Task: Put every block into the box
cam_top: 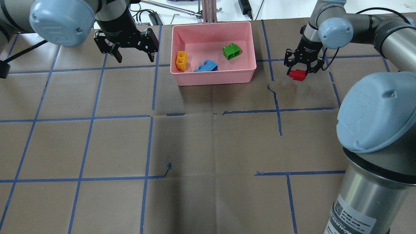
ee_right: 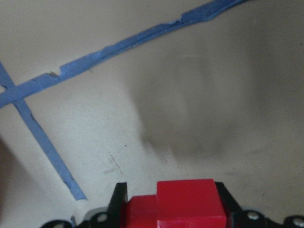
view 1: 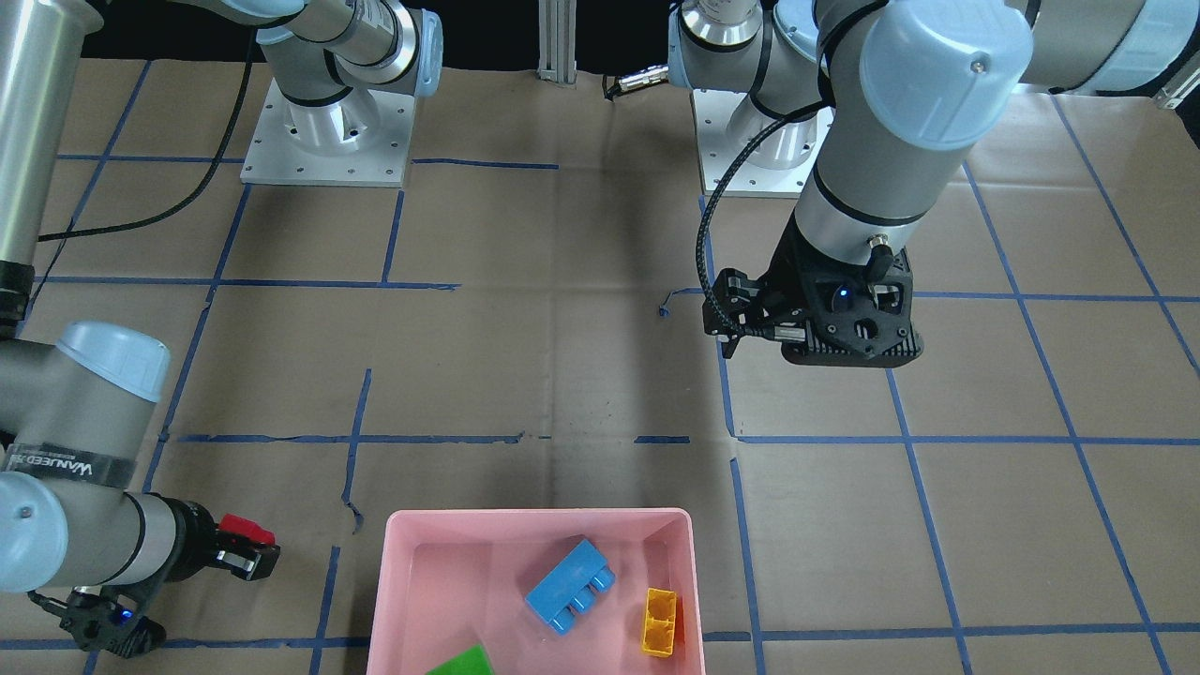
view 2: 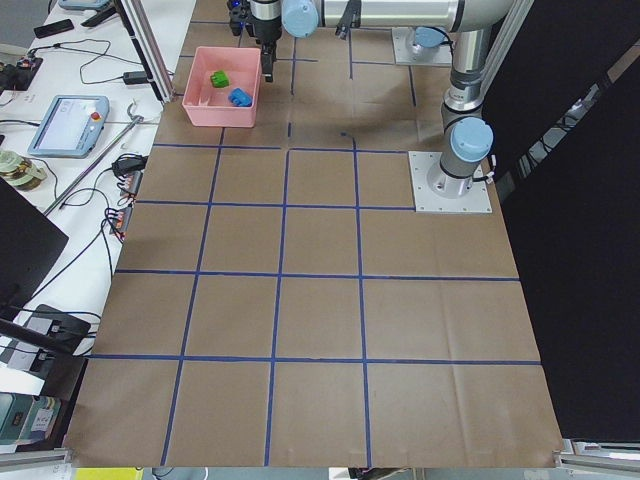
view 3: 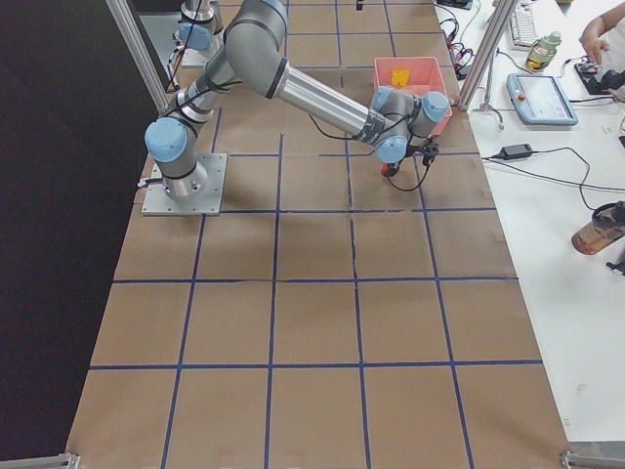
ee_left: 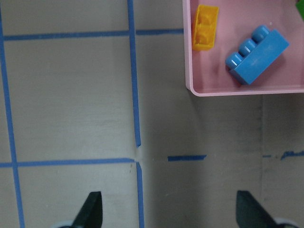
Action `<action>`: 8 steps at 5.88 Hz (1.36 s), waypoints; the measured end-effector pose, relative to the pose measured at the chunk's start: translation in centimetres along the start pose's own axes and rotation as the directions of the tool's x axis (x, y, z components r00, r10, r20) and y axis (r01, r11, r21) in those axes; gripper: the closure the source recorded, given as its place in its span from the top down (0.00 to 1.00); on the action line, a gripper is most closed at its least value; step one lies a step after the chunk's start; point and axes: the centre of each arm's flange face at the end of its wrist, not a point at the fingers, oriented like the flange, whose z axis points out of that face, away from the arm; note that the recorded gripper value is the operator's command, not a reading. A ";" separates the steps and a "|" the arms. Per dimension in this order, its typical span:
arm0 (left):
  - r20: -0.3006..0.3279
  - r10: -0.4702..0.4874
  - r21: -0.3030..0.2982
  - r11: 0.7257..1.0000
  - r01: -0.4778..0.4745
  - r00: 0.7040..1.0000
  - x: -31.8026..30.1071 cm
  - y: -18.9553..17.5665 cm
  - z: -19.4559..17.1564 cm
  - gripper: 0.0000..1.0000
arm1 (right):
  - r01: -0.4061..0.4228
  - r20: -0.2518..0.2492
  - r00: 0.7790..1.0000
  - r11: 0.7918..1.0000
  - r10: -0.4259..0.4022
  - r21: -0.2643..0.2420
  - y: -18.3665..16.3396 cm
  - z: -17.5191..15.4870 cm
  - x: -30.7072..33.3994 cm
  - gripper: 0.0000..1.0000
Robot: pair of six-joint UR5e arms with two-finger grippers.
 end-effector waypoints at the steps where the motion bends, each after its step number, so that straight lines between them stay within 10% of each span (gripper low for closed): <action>1: 0.012 0.005 -0.005 1.000 -0.005 1.000 -0.1 1.0 -1.4 1.00 | 0.008 0.009 1.000 0.999 -0.009 0.049 0.1 -4.1 -0.6 0.31; 4: 0.014 -0.001 -0.008 1.000 0.001 1.000 -1.1 3.2 -4.0 1.00 | 0.098 0.021 0.994 0.981 -0.103 0.170 2.9 -14.6 -8.3 0.31; 7: 0.011 -0.002 0.002 1.000 0.002 1.000 -1.1 4.1 -4.9 1.00 | 0.211 0.034 0.974 0.955 -0.222 0.210 7.2 -10.9 -20.5 0.35; 8: 0.011 -0.003 0.002 1.000 0.003 1.000 -1.1 4.3 -5.0 1.00 | 0.239 0.031 0.968 0.949 -0.250 0.208 7.8 -7.1 -23.9 0.53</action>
